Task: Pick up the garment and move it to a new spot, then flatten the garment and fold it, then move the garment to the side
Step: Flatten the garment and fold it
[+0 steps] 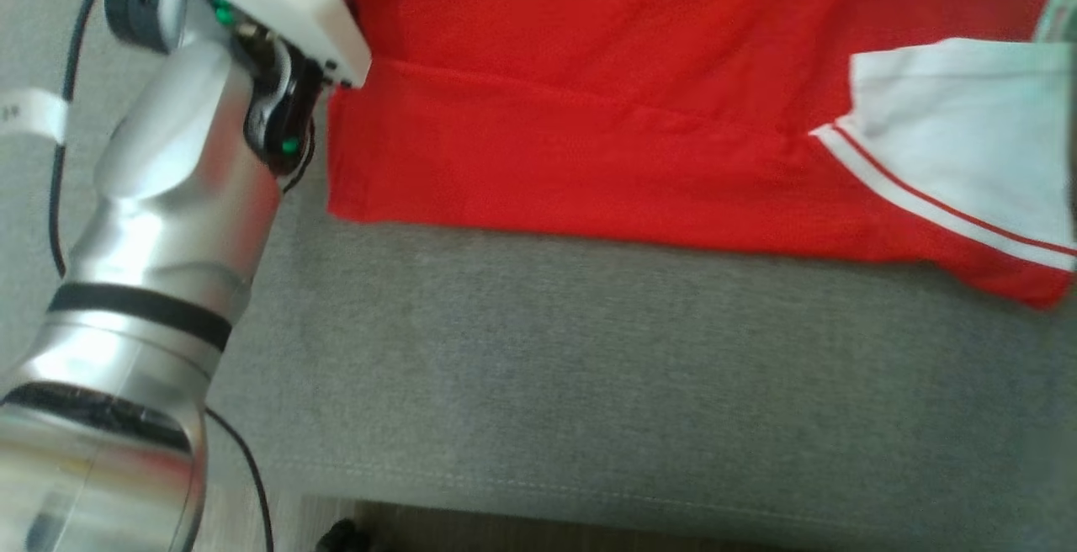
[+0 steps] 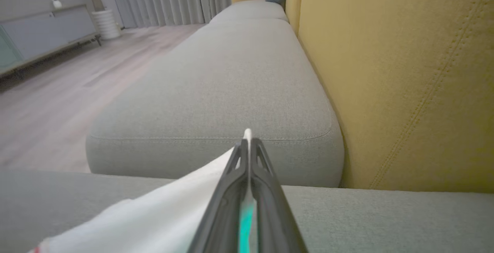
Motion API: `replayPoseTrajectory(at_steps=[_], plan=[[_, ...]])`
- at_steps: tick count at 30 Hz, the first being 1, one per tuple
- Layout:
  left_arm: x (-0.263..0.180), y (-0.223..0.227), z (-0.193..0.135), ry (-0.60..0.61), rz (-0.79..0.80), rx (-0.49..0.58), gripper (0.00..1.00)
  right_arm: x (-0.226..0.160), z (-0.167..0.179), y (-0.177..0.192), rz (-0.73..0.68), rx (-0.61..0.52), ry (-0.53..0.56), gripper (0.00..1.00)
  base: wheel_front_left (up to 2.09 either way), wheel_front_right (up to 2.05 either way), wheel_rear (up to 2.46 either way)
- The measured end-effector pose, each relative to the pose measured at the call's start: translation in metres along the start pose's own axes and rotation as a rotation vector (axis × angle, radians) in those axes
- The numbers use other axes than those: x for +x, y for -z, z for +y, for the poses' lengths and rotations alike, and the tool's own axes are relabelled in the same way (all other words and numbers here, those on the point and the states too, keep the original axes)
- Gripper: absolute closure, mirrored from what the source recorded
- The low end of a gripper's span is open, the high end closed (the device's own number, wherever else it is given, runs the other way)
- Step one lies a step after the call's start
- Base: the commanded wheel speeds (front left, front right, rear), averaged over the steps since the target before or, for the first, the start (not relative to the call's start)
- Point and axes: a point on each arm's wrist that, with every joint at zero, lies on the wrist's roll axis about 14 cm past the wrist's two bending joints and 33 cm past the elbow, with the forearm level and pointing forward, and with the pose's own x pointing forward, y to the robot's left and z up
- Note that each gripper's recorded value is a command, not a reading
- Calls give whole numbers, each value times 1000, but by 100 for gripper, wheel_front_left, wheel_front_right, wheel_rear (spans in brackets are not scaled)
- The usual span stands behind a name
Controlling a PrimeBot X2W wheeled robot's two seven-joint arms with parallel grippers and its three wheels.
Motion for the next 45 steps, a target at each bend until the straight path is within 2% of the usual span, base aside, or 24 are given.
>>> replayPoseTrajectory(at_steps=[4, 9, 10, 21, 22, 23, 24, 32, 38, 45], plan=[[-9, 12, -5, -4, 18, -11, 100, -19, 13, -8, -58, 59, -23, 100, 0, 0, 0], [-30, 35, -4, -25, 69, -9, 100, -52, 10, 9, -55, 162, -12, 100, 0, 0, 0], [-40, 43, -6, -29, 84, -27, 100, -72, 7, 18, -53, 208, -12, 100, 0, 0, 0], [-77, 68, -28, -19, 123, -39, 100, -179, 10, 77, 109, 386, -65, 100, 0, 0, 0], [-80, 69, -29, -23, 126, -33, 65, -186, 12, 85, 137, 403, -64, 100, 0, 0, 0], [-83, 69, -28, -35, 123, -29, 6, -191, 12, 91, 158, 415, -59, 75, 0, 0, 0], [-86, 68, -28, -48, 116, -22, 0, -196, 13, 96, 170, 422, -55, 1, 0, 0, 0], [-123, 68, -26, -168, 56, -89, 0, -190, 6, 94, 129, 424, -6, 0, 0, 0, 0], [-152, 67, -20, -242, 17, -149, 0, -185, 20, 123, 230, 375, 0, 0, 0, 0, 0], [-172, 68, -9, -281, 1, -147, 0, -170, 30, 135, 307, 295, -13, 0, 0, 0, 0]])
